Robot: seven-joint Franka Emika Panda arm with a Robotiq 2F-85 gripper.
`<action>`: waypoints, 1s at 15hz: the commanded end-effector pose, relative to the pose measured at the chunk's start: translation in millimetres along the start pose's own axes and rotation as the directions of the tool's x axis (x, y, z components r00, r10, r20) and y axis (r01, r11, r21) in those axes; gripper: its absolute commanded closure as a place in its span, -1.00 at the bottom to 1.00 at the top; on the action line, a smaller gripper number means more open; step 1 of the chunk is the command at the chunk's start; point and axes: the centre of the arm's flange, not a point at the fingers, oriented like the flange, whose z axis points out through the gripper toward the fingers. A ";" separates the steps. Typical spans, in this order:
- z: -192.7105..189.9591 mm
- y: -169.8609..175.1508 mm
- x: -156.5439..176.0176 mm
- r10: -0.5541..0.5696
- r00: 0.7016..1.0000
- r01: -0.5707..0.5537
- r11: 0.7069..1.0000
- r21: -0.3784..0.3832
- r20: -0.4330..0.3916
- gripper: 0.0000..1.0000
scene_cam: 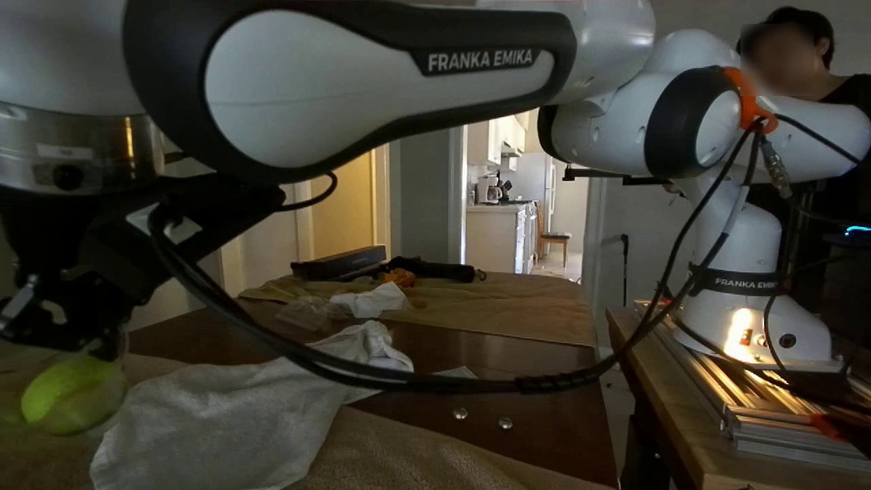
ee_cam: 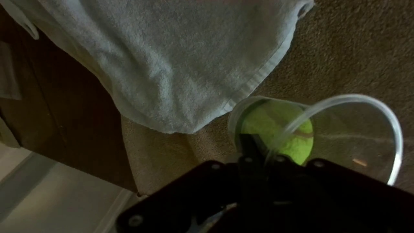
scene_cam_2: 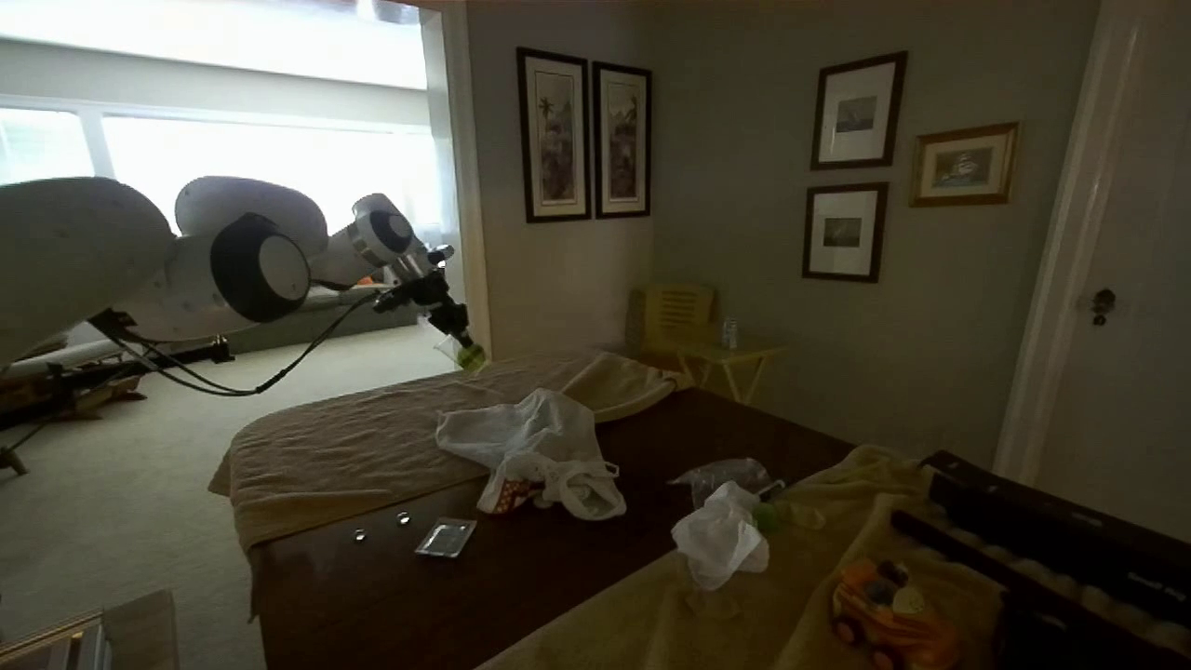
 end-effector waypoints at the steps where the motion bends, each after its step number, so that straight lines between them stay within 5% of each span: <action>1: 3.5 64.0 -17.8 0.183 0.982 -0.185 0.982 0.040 0.043 0.99; 6: 21.2 112.0 -17.1 0.406 0.907 -0.411 0.912 0.021 0.109 0.99; 11: 36.7 139.3 -12.3 0.613 0.779 -0.616 0.787 -0.021 0.130 0.99; 12: 35.5 140.6 -12.1 0.627 0.770 -0.632 0.775 -0.001 0.119 0.99; 13: 55.3 102.0 49.1 0.568 0.817 -0.567 0.823 -0.038 0.103 0.95; 15: 56.1 105.2 51.1 0.596 0.796 -0.596 0.802 -0.038 0.102 0.95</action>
